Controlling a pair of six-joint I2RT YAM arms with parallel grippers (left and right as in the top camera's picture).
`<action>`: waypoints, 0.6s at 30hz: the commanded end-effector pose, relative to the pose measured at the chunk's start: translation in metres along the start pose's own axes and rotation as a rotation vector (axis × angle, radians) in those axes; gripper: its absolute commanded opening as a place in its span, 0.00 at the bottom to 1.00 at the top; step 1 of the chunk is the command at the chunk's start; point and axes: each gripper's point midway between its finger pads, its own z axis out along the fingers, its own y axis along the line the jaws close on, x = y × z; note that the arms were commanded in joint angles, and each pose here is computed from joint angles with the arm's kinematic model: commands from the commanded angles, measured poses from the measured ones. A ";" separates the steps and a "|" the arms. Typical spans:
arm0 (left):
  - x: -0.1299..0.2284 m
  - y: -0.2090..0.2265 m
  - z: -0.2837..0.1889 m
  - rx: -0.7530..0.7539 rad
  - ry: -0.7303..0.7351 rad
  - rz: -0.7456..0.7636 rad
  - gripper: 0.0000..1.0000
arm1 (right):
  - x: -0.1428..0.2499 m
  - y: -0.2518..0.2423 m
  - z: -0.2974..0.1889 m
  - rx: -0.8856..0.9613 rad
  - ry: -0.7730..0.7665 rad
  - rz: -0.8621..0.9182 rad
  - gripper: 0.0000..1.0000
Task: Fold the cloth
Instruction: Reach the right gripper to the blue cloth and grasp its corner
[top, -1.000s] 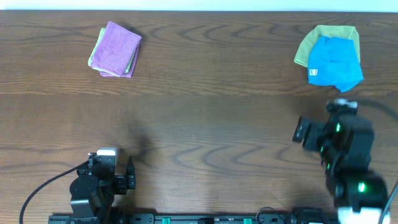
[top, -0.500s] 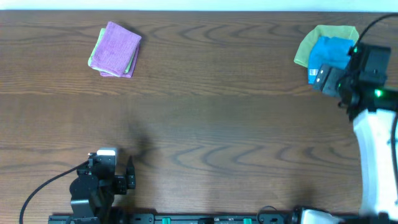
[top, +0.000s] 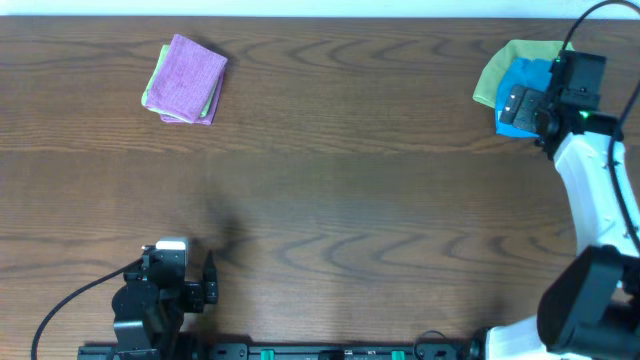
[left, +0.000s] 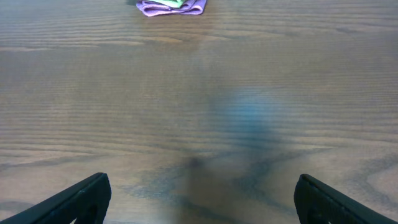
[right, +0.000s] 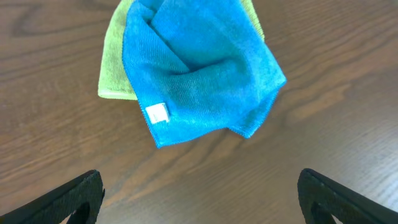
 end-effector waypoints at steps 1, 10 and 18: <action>0.001 0.000 0.000 -0.004 -0.001 0.016 0.95 | -0.002 -0.003 0.017 0.021 0.005 -0.016 0.99; 0.001 0.000 0.000 -0.004 -0.001 0.016 0.95 | 0.019 0.008 0.074 0.024 0.056 -0.033 0.93; 0.001 0.000 0.000 -0.004 -0.001 0.016 0.95 | 0.035 0.016 0.099 -0.002 0.095 -0.039 0.88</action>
